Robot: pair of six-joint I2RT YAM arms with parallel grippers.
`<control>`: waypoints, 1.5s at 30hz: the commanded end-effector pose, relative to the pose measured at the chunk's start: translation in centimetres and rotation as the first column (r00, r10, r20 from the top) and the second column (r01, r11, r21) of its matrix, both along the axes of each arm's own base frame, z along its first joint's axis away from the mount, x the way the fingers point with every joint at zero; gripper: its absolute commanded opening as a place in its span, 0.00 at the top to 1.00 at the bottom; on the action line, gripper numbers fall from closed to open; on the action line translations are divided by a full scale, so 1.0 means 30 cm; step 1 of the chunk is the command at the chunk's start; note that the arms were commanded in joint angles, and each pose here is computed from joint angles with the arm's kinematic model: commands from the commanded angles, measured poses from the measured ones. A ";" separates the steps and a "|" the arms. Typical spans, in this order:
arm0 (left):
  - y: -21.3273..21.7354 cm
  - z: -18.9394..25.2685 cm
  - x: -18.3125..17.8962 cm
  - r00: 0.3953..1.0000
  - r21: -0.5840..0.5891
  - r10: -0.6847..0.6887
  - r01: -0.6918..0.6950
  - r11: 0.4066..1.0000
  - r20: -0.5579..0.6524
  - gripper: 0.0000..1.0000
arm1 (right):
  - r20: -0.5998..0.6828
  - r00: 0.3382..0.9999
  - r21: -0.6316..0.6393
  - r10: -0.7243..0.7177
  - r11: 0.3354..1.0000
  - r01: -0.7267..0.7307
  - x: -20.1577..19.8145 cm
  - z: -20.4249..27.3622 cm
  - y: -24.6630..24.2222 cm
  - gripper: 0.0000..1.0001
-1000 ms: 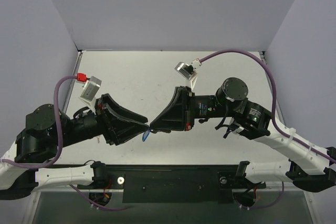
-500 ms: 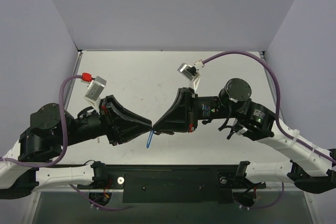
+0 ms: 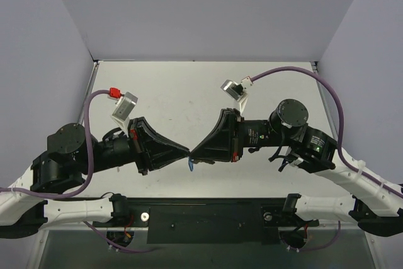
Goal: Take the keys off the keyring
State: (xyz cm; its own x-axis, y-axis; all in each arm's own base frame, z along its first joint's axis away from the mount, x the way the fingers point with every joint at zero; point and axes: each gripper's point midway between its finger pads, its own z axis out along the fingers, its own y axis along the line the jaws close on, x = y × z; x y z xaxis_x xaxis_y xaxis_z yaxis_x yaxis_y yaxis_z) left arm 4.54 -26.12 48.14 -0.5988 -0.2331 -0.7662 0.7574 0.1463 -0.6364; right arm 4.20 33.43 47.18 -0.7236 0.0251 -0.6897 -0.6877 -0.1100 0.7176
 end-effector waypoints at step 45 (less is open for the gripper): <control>0.017 -0.019 0.050 0.996 0.081 0.083 -0.084 0.993 0.017 1.00 | -0.020 0.997 -0.074 -0.072 0.995 0.071 0.034 -0.105 -0.021 0.60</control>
State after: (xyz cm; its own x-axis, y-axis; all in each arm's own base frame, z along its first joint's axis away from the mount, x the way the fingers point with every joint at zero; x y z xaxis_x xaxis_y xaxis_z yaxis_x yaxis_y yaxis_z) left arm 5.00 -25.77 43.97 -0.5922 -0.0614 -0.8034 0.7570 0.2991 -0.5809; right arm 4.66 33.30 41.59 -0.7597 -0.0775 -0.6456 -0.6494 0.0388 0.7595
